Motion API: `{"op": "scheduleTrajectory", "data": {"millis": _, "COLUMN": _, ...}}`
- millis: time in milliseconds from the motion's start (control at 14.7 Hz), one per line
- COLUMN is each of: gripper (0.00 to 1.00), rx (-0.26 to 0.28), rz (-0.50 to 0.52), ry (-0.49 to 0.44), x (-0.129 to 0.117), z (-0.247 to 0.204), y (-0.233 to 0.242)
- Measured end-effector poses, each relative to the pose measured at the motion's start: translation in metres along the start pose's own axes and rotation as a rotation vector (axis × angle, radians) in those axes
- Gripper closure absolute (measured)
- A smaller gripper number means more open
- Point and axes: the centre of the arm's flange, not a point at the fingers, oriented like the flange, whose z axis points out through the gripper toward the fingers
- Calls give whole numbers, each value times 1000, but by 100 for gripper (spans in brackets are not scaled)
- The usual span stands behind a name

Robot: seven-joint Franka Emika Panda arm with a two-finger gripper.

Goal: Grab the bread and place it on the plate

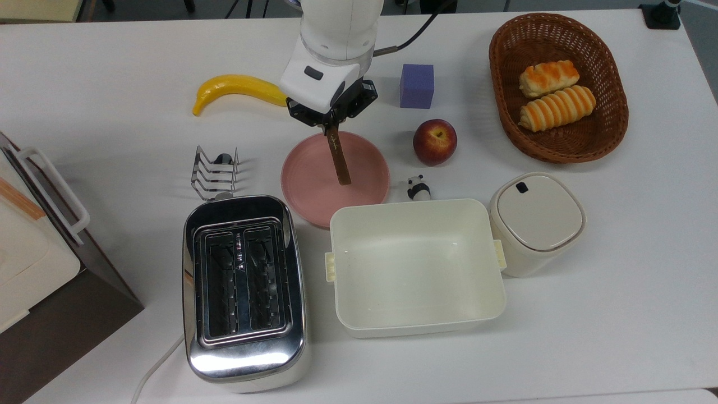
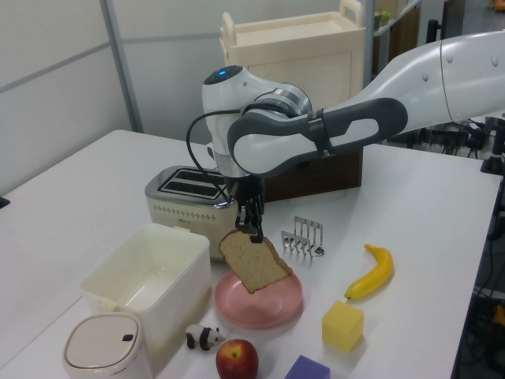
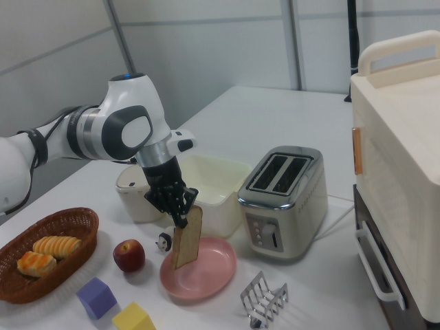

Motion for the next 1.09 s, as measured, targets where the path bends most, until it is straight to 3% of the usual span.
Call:
{"op": "scheduleTrajectory", "data": {"millis": 341, "gripper": 76, "rx": -14, "rz": 26, "ry": -2, "x": 0, "z": 0, "y": 0}}
{"op": "scheduleTrajectory", "data": {"millis": 750, "gripper": 0, "rx": -39, "rz": 51, "ry": -4, "x": 2, "z": 1, "y": -5}}
{"op": "scheduleTrajectory", "data": {"millis": 1091, "gripper": 0, "rx": -40, "rz": 53, "ry": -4, "x": 2, "z": 1, "y": -5}}
